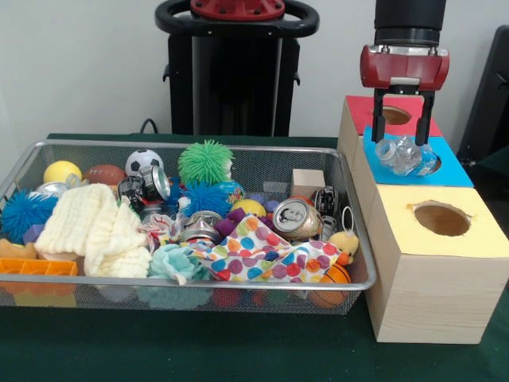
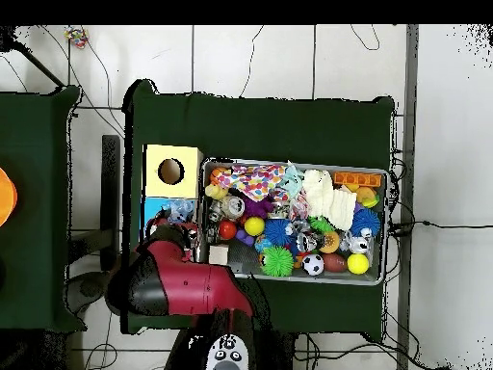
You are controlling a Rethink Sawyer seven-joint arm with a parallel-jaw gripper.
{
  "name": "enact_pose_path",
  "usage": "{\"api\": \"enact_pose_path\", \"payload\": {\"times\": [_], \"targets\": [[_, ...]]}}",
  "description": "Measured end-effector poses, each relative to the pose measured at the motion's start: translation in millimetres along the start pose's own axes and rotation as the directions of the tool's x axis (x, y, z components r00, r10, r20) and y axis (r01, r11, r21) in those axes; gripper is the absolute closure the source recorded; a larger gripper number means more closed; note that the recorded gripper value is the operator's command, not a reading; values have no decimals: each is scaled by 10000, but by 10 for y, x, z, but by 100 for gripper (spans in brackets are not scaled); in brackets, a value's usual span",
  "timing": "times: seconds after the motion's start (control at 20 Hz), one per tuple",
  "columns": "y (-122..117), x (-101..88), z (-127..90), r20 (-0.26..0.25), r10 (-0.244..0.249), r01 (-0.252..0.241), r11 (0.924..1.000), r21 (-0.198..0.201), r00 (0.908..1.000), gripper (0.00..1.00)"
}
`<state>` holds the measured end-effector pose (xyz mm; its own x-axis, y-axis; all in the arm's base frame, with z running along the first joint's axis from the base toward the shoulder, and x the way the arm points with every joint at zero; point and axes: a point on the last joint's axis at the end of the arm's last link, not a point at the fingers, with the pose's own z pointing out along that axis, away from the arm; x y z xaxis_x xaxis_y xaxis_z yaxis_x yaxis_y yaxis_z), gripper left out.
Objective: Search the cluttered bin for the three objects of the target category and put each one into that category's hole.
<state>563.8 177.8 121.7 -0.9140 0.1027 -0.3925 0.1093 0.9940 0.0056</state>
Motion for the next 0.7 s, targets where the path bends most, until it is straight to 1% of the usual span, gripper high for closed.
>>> {"api": "enact_pose_path", "payload": {"times": [0.4, 0.7], "targets": [[-6, -41, -150, -198, 9, -8, 10000, 44, 9998, 0], [-22, -55, -205, -346, 57, -55, 10000, 66, 9994, 0]]}}
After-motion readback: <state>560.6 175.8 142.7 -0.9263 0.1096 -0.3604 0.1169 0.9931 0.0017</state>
